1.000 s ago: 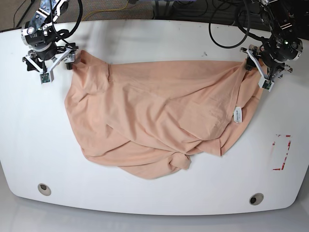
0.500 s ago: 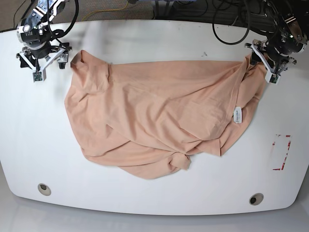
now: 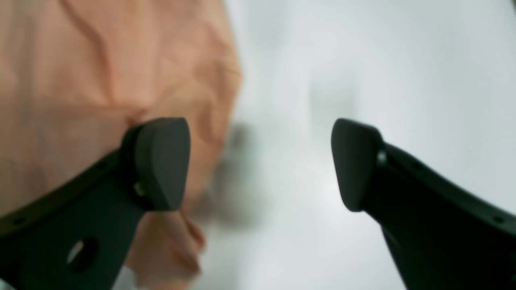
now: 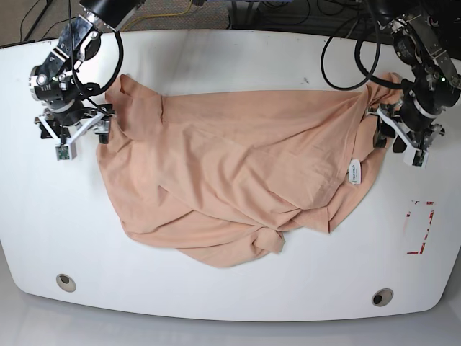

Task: Layout the t-shirt on the table in an organized manner, then fold the t-shirt properly
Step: 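Open both grippers and release the shirt edge, then move both grippers onto the shirt and grasp new fabric points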

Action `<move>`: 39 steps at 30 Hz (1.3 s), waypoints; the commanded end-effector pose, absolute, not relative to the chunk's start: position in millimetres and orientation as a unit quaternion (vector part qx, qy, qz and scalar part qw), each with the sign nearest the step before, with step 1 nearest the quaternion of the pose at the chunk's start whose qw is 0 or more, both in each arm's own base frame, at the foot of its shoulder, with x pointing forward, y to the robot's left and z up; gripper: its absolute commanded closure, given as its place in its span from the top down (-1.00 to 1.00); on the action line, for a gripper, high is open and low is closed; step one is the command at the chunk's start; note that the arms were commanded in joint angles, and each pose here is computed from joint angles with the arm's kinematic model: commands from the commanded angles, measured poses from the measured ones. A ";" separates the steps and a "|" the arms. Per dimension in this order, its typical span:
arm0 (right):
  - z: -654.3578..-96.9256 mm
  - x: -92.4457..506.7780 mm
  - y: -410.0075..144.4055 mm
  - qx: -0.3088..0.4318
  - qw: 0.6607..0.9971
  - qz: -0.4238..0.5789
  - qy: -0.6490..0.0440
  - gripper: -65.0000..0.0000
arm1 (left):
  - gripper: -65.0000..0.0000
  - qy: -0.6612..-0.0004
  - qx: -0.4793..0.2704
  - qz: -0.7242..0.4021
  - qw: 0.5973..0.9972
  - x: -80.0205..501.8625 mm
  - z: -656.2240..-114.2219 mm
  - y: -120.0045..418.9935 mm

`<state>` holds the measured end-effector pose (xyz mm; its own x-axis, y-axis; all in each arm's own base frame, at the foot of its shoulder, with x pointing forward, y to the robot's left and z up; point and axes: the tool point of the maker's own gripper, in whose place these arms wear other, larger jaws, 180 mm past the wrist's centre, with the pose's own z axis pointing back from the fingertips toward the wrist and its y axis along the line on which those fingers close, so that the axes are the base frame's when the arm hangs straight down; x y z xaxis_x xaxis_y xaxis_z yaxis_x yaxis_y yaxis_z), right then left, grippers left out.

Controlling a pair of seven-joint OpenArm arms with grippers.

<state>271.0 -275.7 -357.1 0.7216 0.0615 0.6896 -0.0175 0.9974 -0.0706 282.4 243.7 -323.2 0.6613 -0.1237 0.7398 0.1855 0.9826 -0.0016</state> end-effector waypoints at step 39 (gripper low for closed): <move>-428.1 300.8 -231.7 0.106 0.936 -0.043 -0.334 0.01 | -0.19 -0.396 -0.103 -0.072 0.910 374.9 -338.9 234.4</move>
<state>304.1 -237.6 -423.9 0.7482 -0.1652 0.6426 0.0182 0.9732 0.2290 359.3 242.7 -350.0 0.7145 -0.0389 0.6985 0.1816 0.9745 -0.1315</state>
